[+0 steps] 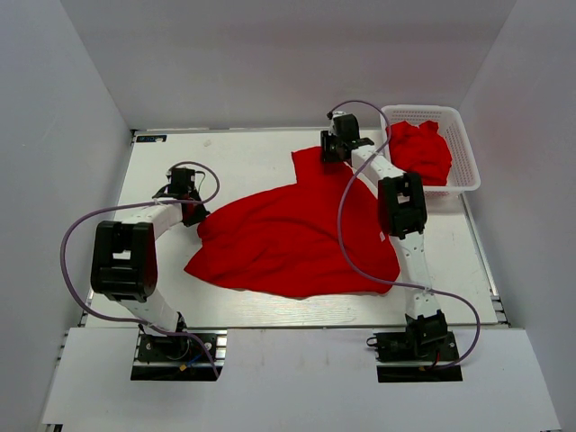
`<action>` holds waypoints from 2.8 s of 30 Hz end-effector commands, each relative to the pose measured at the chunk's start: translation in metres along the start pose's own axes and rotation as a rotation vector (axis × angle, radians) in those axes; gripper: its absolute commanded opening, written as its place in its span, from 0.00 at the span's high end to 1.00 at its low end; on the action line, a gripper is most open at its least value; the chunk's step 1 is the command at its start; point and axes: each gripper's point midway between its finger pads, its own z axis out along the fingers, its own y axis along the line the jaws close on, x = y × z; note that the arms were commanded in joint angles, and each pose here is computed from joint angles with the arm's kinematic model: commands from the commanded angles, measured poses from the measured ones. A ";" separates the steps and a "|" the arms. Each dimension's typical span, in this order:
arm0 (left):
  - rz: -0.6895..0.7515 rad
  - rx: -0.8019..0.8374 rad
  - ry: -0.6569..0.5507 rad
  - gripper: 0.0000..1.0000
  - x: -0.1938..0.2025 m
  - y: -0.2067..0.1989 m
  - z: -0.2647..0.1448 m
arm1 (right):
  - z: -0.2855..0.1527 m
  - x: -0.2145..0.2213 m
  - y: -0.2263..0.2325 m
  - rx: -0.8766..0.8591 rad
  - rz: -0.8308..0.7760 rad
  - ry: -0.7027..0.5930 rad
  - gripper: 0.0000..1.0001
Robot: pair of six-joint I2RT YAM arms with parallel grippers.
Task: Fold and stack the t-shirts
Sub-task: Flatten out the tshirt
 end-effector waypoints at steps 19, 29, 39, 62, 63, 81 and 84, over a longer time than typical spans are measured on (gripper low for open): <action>0.046 0.138 -0.341 1.00 -0.116 -0.044 -0.079 | -0.133 -0.130 0.006 0.146 -0.029 -0.538 1.00; 0.072 0.237 -0.693 1.00 -0.184 -0.054 -0.196 | -0.318 -0.196 -0.013 0.309 -0.003 -0.948 1.00; 0.154 0.411 -1.027 1.00 -0.209 -0.060 -0.360 | -0.499 -0.208 0.001 0.309 -0.084 -1.210 1.00; 0.326 0.594 -1.561 1.00 -0.157 -0.023 -0.656 | -0.837 -0.182 0.053 0.174 -0.269 -1.678 1.00; 0.325 0.594 -1.561 1.00 -0.157 -0.023 -0.656 | -0.835 -0.187 0.052 0.198 -0.283 -1.677 1.00; 0.163 0.230 -0.911 1.00 -0.242 -0.064 -0.233 | -0.390 -0.219 0.001 0.330 -0.349 -1.023 1.00; 0.150 0.124 -0.786 1.00 -0.232 -0.056 -0.148 | -0.288 -0.192 -0.005 0.252 -0.332 -0.863 1.00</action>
